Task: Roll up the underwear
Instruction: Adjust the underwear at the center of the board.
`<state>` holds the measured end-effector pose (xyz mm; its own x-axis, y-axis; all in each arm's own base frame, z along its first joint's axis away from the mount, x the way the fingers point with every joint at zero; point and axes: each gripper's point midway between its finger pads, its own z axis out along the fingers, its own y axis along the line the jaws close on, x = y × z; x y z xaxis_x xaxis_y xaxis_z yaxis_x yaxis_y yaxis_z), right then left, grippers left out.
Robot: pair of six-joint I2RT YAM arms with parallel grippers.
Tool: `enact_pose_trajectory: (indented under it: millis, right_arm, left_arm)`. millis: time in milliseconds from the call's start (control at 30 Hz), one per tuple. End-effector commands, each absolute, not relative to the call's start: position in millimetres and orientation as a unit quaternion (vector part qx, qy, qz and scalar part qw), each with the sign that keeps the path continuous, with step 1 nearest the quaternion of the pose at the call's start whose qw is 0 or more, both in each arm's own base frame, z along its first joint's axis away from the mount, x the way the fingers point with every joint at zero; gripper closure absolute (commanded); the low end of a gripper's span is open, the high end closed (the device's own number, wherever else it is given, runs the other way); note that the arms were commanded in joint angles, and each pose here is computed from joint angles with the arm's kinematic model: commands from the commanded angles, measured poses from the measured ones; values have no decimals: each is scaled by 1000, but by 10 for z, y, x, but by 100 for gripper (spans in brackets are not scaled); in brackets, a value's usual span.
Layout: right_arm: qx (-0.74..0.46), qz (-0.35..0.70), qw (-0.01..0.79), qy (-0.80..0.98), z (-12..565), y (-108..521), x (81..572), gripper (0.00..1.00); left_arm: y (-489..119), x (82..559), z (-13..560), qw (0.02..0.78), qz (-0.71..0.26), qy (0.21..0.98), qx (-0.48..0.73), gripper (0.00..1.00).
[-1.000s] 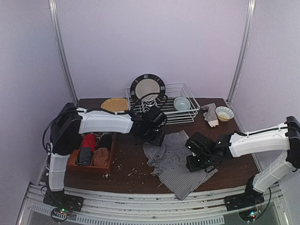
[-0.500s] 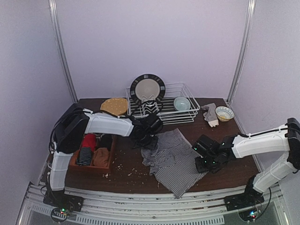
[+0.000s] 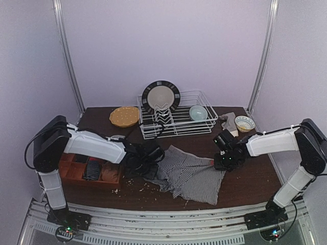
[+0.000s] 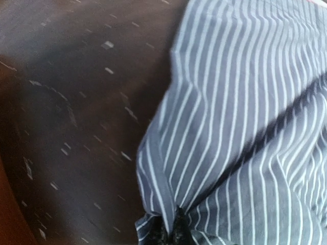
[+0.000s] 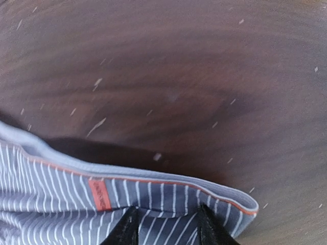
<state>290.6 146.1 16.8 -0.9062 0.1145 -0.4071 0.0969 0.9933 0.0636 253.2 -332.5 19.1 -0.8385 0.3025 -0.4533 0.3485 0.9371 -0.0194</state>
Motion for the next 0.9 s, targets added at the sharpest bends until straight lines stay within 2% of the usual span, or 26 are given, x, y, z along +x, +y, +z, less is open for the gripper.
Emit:
enact_pose_trajectory:
  millis: [0,33,100,233,367,533,700,867]
  right_arm:
    - [74,-19,185,980,110,1126,2977,62]
    - [75,-18,186,980,145,1109,3018,61]
    - [69,-21,193,978,294,1115,3112,60]
    - [43,5,219,975,640,1276,3075,55]
    - [-15,45,246,968,919,1680,2807,53]
    - [-56,63,221,972,699,2013,2413,56]
    - [-47,14,196,979,331,1819,2277,58]
    - [-15,-15,183,983,202,1486,2321,60]
  left_arm:
    - [-3382,2233,188,225,-55,959,161,100]
    - [-3414,2187,196,226,-58,958,165,98]
    - [-3470,2124,245,230,-63,956,170,86]
    - [-3448,2073,468,246,-80,951,169,55]
    - [-3335,2060,744,272,-99,943,163,41]
    - [-3257,2162,806,278,-85,942,165,38]
    - [-3370,2291,582,251,-92,948,172,40]
    - [-3466,2256,380,225,-95,952,183,60]
